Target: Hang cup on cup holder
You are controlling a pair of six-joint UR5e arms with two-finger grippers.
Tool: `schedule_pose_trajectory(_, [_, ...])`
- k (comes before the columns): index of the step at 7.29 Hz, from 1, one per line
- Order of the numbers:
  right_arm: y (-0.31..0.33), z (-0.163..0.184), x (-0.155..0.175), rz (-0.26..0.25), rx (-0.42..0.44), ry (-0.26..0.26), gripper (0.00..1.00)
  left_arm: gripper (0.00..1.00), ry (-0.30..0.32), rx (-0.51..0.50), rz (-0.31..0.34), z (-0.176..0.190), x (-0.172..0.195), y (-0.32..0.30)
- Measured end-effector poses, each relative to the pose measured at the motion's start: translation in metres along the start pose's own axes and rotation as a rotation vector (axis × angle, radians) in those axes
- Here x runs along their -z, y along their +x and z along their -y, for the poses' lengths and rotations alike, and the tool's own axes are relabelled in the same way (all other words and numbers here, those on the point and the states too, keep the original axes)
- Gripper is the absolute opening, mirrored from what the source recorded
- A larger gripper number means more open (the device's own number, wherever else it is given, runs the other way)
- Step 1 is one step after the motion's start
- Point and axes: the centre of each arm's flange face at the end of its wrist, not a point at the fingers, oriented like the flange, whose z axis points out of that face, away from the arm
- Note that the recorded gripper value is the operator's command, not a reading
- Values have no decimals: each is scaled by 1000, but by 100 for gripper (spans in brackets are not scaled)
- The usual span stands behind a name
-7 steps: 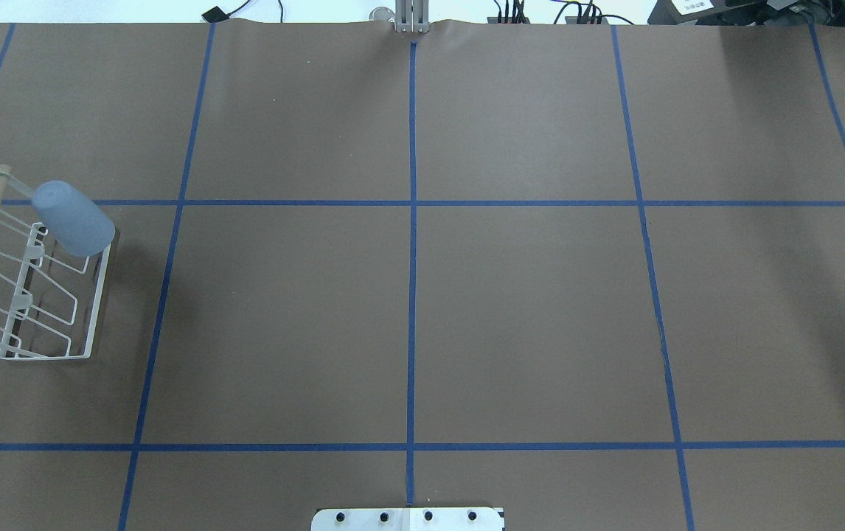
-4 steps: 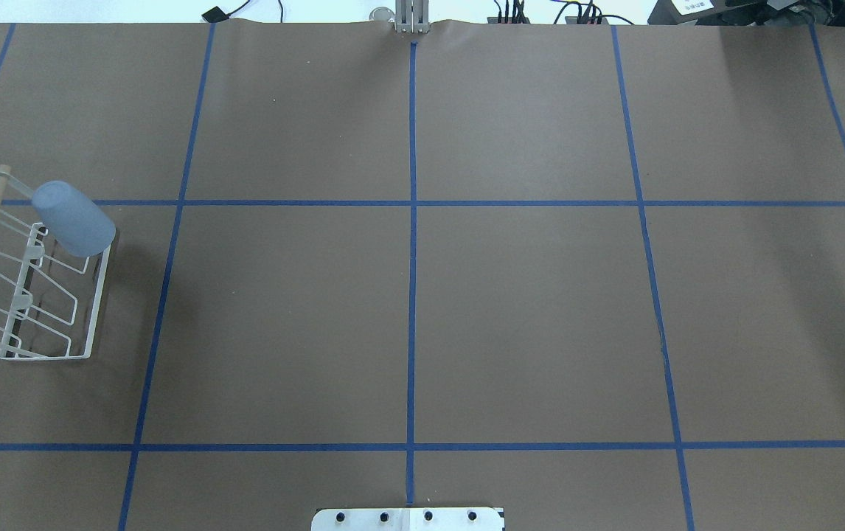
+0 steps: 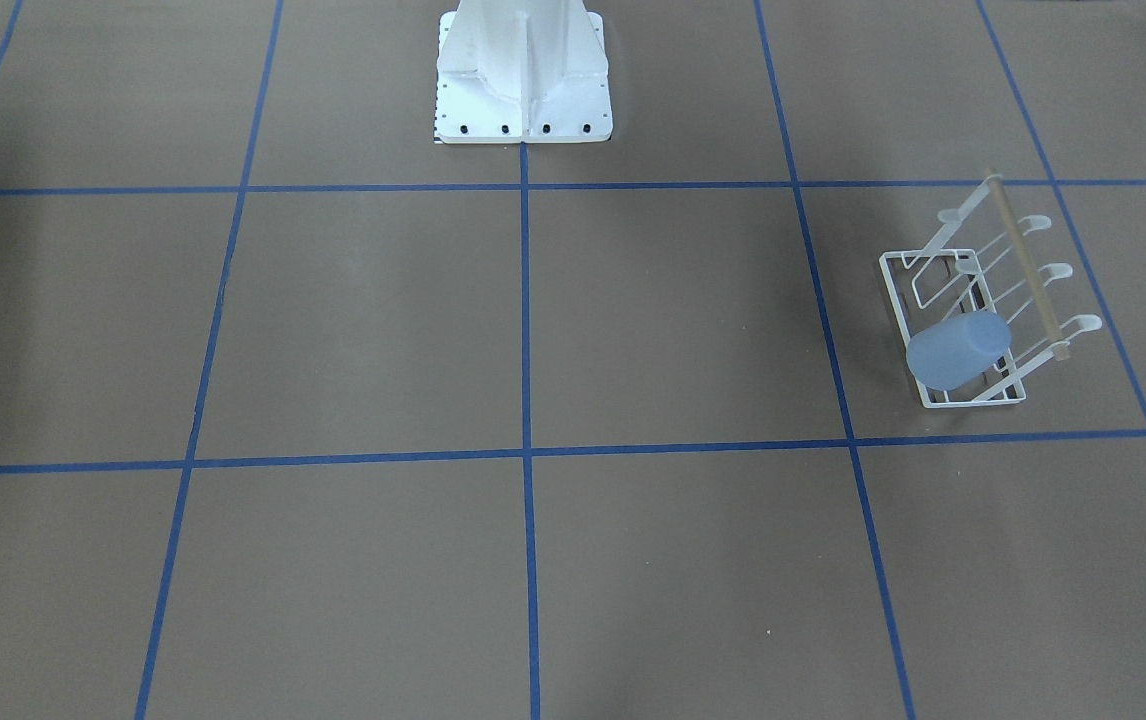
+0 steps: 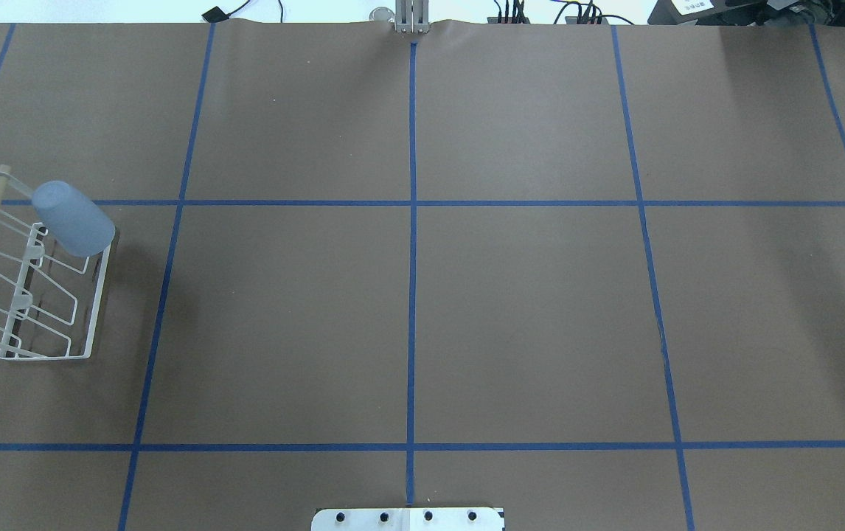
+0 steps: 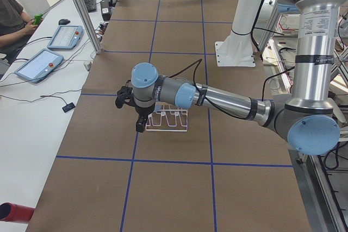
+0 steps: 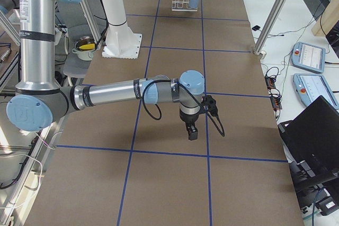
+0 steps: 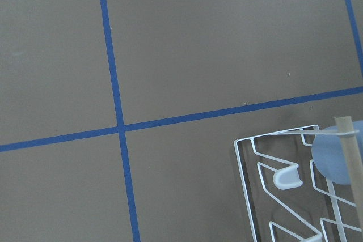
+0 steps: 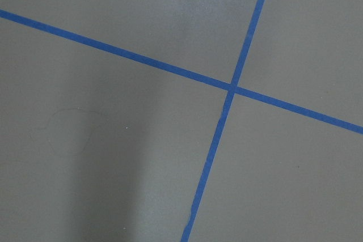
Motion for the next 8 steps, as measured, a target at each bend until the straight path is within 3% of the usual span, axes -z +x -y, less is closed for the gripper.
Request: schedule_pose_trajectory(8, [7, 5, 20, -15, -2, 41, 100, 98, 4, 4, -4, -5, 3, 0])
